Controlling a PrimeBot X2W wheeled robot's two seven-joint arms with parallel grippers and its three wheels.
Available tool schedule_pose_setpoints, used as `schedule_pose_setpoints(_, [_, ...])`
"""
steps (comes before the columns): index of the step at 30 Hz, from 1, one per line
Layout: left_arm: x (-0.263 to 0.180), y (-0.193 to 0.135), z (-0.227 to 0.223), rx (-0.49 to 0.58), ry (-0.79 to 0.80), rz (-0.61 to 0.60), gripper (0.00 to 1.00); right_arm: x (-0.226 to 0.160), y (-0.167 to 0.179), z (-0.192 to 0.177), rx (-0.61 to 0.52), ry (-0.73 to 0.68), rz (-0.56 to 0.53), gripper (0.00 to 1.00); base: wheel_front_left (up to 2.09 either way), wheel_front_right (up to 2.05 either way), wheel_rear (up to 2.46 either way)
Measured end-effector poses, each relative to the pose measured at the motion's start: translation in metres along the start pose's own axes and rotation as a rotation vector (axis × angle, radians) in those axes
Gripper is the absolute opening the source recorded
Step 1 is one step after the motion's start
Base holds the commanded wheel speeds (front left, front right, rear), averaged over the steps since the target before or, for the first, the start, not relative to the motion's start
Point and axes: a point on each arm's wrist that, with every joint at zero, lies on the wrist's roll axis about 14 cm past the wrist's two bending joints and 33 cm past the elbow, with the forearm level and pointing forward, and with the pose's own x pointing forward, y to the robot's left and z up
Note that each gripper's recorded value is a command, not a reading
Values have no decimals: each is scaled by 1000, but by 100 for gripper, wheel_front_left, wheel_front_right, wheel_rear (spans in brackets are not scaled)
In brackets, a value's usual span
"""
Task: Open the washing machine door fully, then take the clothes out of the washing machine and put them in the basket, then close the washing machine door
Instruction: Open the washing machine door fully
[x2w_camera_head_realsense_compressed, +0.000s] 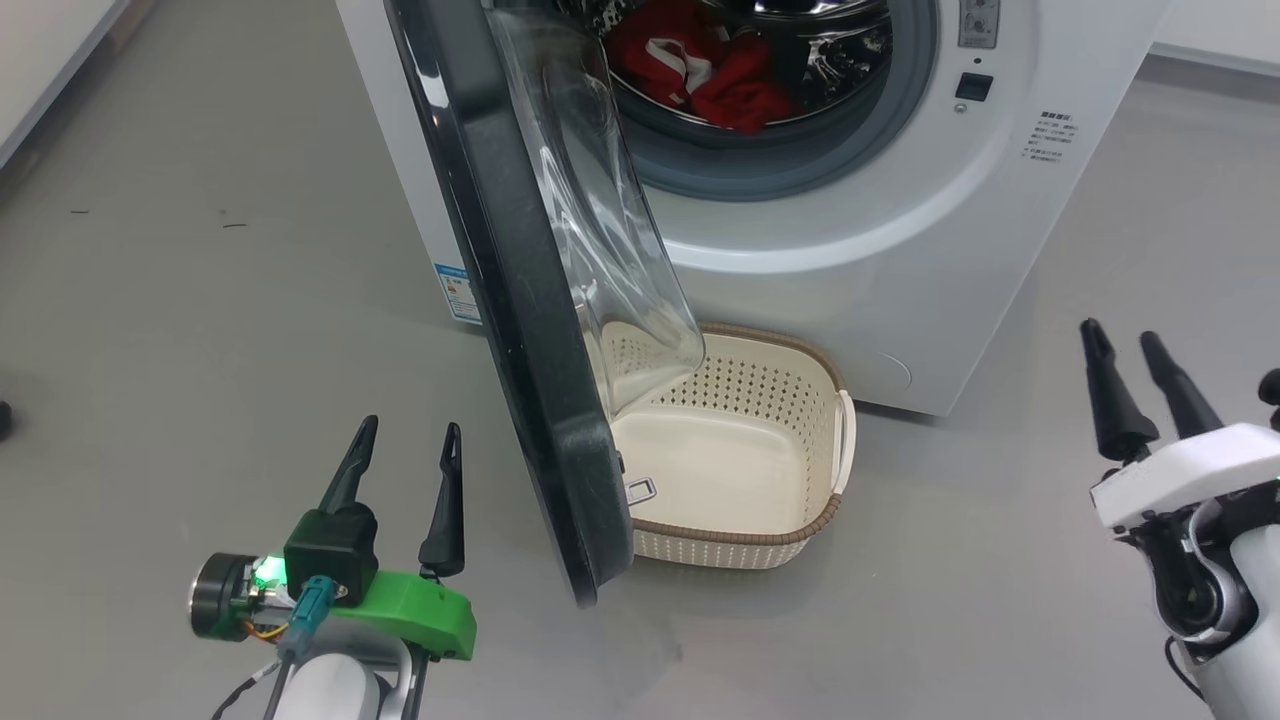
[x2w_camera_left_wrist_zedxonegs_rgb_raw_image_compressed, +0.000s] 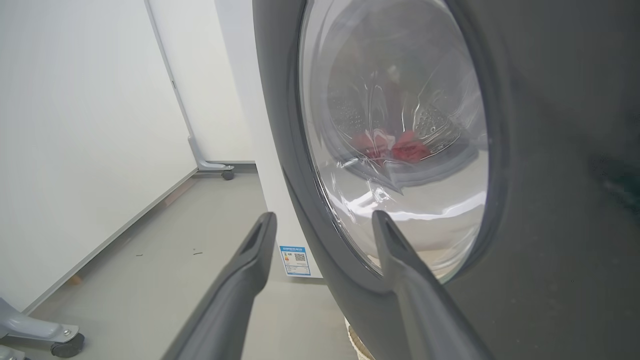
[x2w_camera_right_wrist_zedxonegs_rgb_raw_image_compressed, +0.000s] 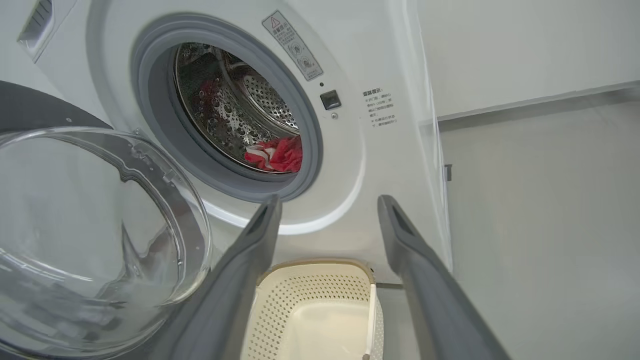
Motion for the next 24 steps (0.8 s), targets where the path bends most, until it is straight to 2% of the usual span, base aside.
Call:
schedule_pose_setpoints(2, [0,0,0,0,-1,-1,100,-4,-9,10,-92,-47,-22,100,0,0,0])
schedule_pose_setpoints(3, [0,0,1,0,-2,-1,100,-6,-14,20,-183,-92,-41,100,0,0,0])
schedule_pose_setpoints(6, [0,-1,1,-1,-3,-2,100,-9,-17,33,-318,-153,-57,100,0,0,0])
schedule_pose_setpoints(12, [0,0,2,-1,-7,-1,100,-11,-15,26,-493,-113,-69,100,0,0,0])
schedule_pose_setpoints(18, [-1,1,3,-2,-9,2,100,-19,-22,17,-570,-87,-109,100,0,0,0])
schedule_pose_setpoints(24, [-3,2,2,-4,-8,5,100,-23,-5,12,-548,-113,-95,100,0,0,0])
